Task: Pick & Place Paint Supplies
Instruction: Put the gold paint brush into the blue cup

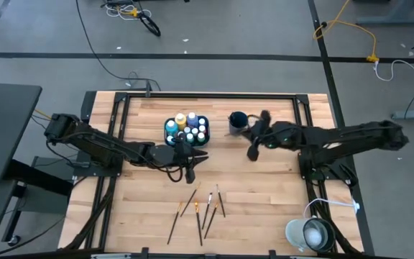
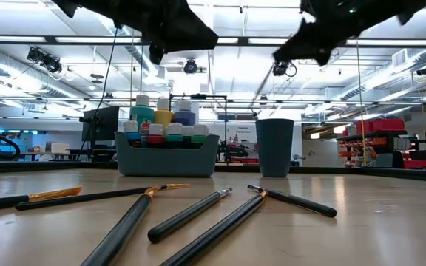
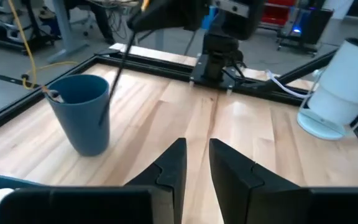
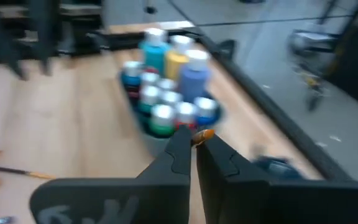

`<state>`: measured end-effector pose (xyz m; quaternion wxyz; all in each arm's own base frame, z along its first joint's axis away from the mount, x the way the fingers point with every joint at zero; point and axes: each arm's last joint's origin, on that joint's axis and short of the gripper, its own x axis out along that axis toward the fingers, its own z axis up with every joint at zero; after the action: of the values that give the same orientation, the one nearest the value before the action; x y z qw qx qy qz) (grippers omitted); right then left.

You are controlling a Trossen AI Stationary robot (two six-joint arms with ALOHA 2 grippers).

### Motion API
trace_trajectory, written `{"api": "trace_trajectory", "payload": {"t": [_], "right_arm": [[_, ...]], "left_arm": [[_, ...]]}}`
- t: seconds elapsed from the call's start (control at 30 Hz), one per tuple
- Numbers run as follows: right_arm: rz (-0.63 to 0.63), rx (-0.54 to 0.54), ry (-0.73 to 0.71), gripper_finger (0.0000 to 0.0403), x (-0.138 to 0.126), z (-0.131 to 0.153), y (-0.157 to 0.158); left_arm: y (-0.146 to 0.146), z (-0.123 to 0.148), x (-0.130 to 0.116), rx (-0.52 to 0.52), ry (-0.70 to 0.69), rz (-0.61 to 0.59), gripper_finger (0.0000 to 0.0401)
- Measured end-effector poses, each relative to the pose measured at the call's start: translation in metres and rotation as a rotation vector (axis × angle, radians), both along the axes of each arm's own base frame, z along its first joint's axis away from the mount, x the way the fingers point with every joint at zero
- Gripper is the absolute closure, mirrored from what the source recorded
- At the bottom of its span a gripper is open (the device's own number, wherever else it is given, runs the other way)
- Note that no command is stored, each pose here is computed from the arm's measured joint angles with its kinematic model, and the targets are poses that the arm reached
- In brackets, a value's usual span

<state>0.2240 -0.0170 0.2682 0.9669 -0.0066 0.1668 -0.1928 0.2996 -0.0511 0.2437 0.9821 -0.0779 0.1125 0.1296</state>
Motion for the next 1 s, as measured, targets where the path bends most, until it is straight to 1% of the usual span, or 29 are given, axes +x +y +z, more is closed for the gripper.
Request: {"api": "trace_trajectory", "payload": {"t": [0.13,0.3,0.4,0.5,0.73,1.0], "right_arm": [[-0.088,-0.011,0.034,0.0398,-0.018,0.005,-0.015],[-0.161,-0.022,0.047,0.0398,-0.025,0.007,-0.033],[-0.188,-0.001,0.074,0.0398,-0.028,0.004,-0.044],[-0.197,0.050,0.133,0.0398,-0.029,-0.005,-0.051],[-0.208,0.085,0.251,0.0395,-0.016,-0.027,-0.059],[-0.215,0.099,0.309,0.0391,0.007,-0.053,-0.069]], "left_arm": [[0.001,0.000,0.000,0.011,0.003,0.037,0.0323],[0.002,0.001,-0.001,0.017,-0.010,0.065,0.0323],[0.002,0.002,-0.001,0.043,-0.004,0.061,0.0323],[0.002,0.002,-0.001,0.059,-0.003,0.058,0.0323],[0.004,0.002,0.000,0.074,0.003,0.060,0.0323],[0.004,0.002,0.000,0.082,0.006,0.058,0.0323]]}}
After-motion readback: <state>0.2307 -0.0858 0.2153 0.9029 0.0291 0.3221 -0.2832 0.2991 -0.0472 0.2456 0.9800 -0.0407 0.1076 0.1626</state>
